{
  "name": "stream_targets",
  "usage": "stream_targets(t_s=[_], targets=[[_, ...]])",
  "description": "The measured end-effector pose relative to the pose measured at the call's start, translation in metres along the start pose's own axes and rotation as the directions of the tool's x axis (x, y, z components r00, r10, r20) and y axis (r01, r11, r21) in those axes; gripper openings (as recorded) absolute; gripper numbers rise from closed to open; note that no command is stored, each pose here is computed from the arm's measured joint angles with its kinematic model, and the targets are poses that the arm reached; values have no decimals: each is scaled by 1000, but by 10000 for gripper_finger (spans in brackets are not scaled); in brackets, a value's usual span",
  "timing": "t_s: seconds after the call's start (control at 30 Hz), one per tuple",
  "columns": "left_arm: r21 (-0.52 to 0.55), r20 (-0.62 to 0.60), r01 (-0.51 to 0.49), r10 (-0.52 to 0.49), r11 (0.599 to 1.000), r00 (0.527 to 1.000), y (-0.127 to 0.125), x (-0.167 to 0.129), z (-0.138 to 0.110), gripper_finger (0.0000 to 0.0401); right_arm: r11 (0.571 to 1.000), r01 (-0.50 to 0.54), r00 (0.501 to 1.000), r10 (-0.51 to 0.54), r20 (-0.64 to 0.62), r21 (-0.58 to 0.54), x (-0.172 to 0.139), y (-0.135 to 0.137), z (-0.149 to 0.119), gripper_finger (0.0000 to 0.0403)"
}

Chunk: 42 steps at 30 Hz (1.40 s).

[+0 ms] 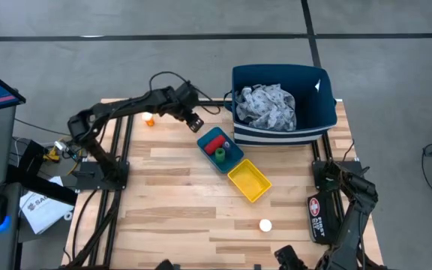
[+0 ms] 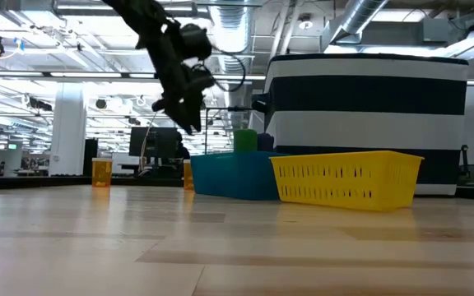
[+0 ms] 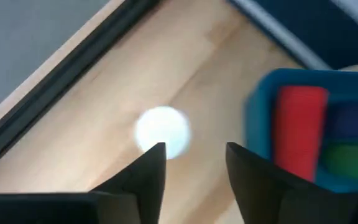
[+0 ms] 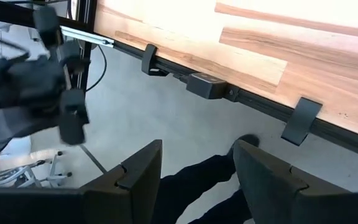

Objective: Pick & Place Medicine items
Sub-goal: Put the top right orange pill bottle into the yellow bin

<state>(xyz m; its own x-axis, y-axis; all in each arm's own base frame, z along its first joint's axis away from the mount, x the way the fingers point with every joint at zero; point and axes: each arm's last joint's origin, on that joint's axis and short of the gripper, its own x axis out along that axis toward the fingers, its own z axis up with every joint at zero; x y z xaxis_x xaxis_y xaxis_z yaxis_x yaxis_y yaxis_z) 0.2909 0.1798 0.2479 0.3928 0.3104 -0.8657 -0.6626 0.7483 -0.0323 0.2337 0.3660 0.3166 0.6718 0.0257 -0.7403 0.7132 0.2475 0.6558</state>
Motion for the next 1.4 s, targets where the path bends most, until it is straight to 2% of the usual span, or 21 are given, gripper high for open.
stream_targets(t_s=[0.2, 0.37, 0.53, 1.03, 1.4], targets=[[-40, -42, -17, 16, 999, 999, 24, 20, 9, 227, 999, -30, 999, 31, -22, 28, 0, 4, -2, 196], [11, -99, -14, 15, 1000, 995, 25, 32, 16, 273, 999, -39, 999, 40, -27, 36, 0, 5, -3, 196], [44, -115, -7, 12, 999, 993, 24, 41, 22, 296, 998, -46, 998, 47, -32, 43, 0, 6, -3, 196], [46, -221, -12, 22, 999, 975, 24, 72, 15, 306, 997, -51, 998, 52, -33, 51, 1, 7, -2, 196], [62, -226, -8, 22, 998, 974, 28, 79, 15, 299, 997, -54, 998, 56, -37, 53, 1, 7, -3, 196]])
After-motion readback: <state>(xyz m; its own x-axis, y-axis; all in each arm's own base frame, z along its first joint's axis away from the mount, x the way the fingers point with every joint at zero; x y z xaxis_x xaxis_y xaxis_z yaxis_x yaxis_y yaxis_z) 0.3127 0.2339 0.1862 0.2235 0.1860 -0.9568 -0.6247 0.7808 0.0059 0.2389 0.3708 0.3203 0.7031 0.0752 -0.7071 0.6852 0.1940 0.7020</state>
